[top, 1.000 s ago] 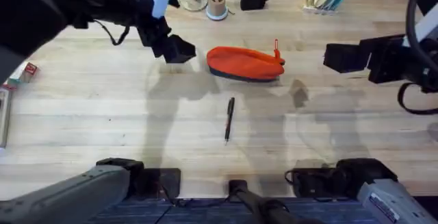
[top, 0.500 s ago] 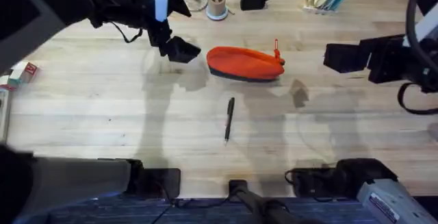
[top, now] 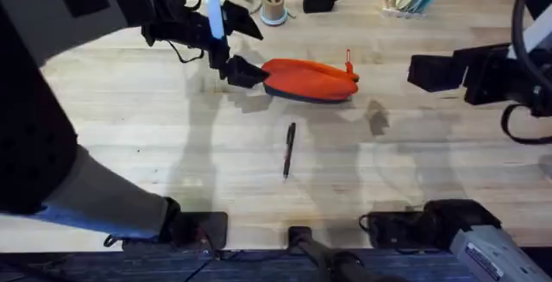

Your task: Unzip the bag, pick up the pens from the table one at a time and place them inside, then zip the bag closed.

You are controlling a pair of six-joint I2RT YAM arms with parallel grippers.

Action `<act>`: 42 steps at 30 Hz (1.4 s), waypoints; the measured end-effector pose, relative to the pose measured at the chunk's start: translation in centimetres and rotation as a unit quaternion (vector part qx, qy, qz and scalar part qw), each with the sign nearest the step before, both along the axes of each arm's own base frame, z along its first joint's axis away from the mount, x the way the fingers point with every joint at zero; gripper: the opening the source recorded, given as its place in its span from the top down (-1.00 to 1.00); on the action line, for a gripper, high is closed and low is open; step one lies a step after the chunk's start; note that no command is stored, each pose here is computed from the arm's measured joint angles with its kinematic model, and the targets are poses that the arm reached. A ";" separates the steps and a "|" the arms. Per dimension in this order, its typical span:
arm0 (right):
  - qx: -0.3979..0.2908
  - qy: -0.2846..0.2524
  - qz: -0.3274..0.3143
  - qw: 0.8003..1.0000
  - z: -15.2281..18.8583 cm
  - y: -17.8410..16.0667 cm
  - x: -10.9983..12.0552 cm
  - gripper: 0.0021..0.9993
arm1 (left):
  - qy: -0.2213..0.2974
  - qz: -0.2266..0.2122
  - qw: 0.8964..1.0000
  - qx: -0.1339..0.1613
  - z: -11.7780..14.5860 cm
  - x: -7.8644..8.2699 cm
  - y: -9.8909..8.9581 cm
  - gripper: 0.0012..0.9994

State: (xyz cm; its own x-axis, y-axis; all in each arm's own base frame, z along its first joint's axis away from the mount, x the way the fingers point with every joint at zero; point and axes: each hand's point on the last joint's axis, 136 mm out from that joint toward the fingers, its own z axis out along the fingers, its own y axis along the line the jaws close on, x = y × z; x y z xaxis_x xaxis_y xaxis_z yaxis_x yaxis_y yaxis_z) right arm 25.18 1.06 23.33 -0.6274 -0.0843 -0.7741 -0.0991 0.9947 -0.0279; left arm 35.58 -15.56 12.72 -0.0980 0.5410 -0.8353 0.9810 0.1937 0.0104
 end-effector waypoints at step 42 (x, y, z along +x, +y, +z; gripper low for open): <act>0.064 0.003 -0.050 0.997 0.0 0.1 0.1 -0.99 | 0.030 -0.028 0.999 0.001 -2.9 -0.4 -1.9 0.91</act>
State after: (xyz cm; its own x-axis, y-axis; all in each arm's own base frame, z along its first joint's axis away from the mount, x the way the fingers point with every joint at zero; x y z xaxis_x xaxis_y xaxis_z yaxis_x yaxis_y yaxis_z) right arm 25.32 1.14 23.38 -0.6329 0.0778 -0.7703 0.0000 0.9949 0.1005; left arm 35.15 -17.47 9.79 -0.1178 0.5487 -0.8277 0.9891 0.1394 -0.0484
